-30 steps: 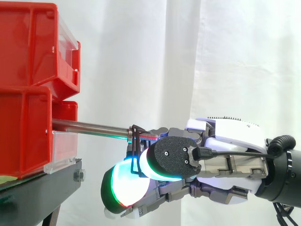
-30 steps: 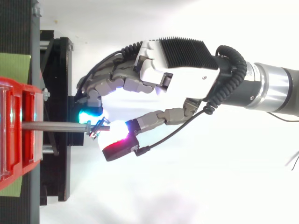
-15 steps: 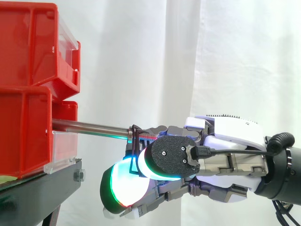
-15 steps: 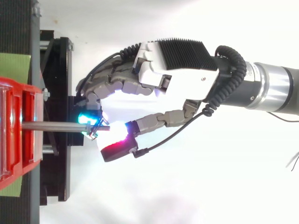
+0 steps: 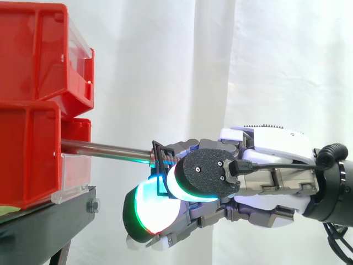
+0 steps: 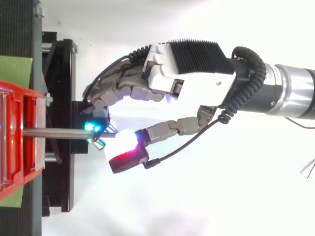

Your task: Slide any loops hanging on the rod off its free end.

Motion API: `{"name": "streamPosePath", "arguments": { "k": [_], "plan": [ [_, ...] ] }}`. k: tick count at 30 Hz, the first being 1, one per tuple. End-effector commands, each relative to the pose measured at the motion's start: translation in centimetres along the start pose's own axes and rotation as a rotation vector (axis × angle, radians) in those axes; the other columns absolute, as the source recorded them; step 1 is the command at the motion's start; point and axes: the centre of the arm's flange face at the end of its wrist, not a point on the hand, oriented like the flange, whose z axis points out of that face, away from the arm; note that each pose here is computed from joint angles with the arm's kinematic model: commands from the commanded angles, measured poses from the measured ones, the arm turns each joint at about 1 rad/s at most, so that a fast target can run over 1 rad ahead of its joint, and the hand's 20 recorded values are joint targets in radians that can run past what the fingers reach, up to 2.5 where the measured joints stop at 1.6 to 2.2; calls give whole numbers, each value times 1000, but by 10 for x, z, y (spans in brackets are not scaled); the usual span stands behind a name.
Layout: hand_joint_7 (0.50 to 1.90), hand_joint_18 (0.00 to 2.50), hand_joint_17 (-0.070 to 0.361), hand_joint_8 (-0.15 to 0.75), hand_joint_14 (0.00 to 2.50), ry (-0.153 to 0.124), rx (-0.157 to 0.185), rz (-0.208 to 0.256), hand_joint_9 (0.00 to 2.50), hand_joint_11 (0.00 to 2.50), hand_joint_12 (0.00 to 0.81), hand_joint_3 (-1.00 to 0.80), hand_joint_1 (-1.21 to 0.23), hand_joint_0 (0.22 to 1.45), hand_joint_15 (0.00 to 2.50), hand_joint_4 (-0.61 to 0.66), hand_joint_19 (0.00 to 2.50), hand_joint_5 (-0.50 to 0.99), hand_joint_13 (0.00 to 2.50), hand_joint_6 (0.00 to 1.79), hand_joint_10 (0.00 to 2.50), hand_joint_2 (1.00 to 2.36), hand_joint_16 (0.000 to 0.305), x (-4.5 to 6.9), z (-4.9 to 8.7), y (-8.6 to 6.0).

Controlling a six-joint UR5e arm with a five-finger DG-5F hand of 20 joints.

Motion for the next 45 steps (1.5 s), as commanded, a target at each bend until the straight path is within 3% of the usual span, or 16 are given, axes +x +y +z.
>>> {"name": "streamPosePath", "arguments": {
  "k": [1,8,11,27,31,45],
  "plan": [
    [1003,612,75,259,3,12,12,-2,697,384,259,-121,-630,572,70,61,283,-197,671,867,14,1028,33,-2,-1,2],
    [1004,613,75,258,3,16,17,-4,698,385,259,-121,-631,573,69,66,284,-196,669,867,12,1026,33,-2,-2,2],
    [1005,613,75,258,3,11,11,-3,697,389,259,-118,-630,573,69,64,283,-196,667,867,13,1026,33,-8,-1,9],
    [1006,613,75,260,4,69,88,-23,698,397,258,-126,-629,574,72,64,284,-196,668,866,13,1026,33,-30,-10,29],
    [1006,613,75,259,2,95,118,-27,699,389,258,-123,-629,573,72,61,284,-197,669,866,13,1026,33,-33,-15,29],
    [1000,614,75,257,2,137,179,-34,698,397,259,-145,-634,580,70,55,284,-197,670,864,13,1025,33,-49,-29,32]
  ]
}}
